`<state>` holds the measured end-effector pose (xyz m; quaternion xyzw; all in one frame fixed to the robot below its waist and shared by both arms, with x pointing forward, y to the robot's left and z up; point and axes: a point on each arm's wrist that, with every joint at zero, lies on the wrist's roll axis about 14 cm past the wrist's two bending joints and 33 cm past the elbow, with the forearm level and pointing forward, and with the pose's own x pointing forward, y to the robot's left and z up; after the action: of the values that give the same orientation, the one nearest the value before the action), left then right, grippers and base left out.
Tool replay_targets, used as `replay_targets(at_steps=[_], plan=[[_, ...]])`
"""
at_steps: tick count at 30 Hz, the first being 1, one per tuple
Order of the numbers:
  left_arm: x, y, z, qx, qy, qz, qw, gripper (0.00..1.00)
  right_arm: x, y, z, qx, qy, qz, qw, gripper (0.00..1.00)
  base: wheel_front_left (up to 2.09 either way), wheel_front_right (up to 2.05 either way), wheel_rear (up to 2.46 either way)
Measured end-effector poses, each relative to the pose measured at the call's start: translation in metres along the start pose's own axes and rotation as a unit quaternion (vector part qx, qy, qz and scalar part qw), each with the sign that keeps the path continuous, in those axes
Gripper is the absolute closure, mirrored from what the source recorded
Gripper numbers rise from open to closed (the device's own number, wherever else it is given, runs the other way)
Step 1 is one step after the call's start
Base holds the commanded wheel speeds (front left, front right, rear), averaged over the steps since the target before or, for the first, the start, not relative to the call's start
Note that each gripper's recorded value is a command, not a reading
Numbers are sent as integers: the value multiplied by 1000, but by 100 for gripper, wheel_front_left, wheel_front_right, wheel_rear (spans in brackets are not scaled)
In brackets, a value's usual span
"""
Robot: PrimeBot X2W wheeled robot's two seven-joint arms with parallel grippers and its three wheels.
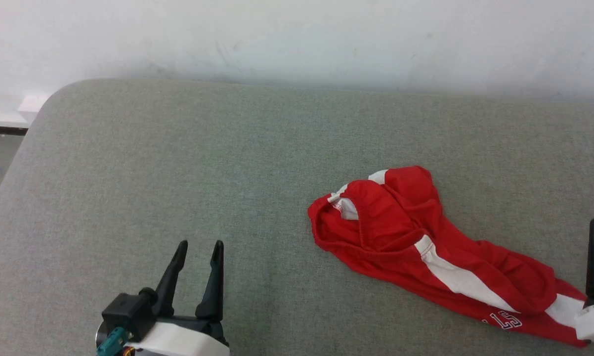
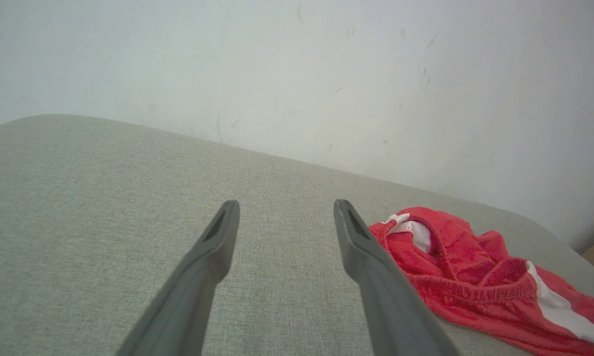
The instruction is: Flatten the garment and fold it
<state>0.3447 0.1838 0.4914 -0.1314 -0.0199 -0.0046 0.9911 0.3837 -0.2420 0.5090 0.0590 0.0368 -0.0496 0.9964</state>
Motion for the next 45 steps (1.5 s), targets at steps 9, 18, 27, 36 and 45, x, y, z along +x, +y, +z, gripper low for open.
replay_targets(at_steps=[9, 18, 27, 36, 45], plan=[[-9, -2, -1, -2, 2, -2, 1000, 0, -16, 19, -4, 18, -60, 30, 998, 0, 0, 0, 0], [-3, -18, 0, 16, 11, -34, 999, 0, -19, 22, -26, 28, -40, 31, 998, 0, 0, 0, 0], [31, -125, 12, 65, 38, -225, 971, 0, -13, 9, -26, 26, -44, 10, 999, 0, 0, 0, 0], [22, -212, -28, 107, 137, -399, 900, 0, -3, -1, -27, 27, -44, -7, 999, 0, 0, 0, 0], [33, -204, -92, 173, 219, -432, 858, 0, 4, -6, -41, 34, -25, -19, 999, 0, 0, 0, 0]])
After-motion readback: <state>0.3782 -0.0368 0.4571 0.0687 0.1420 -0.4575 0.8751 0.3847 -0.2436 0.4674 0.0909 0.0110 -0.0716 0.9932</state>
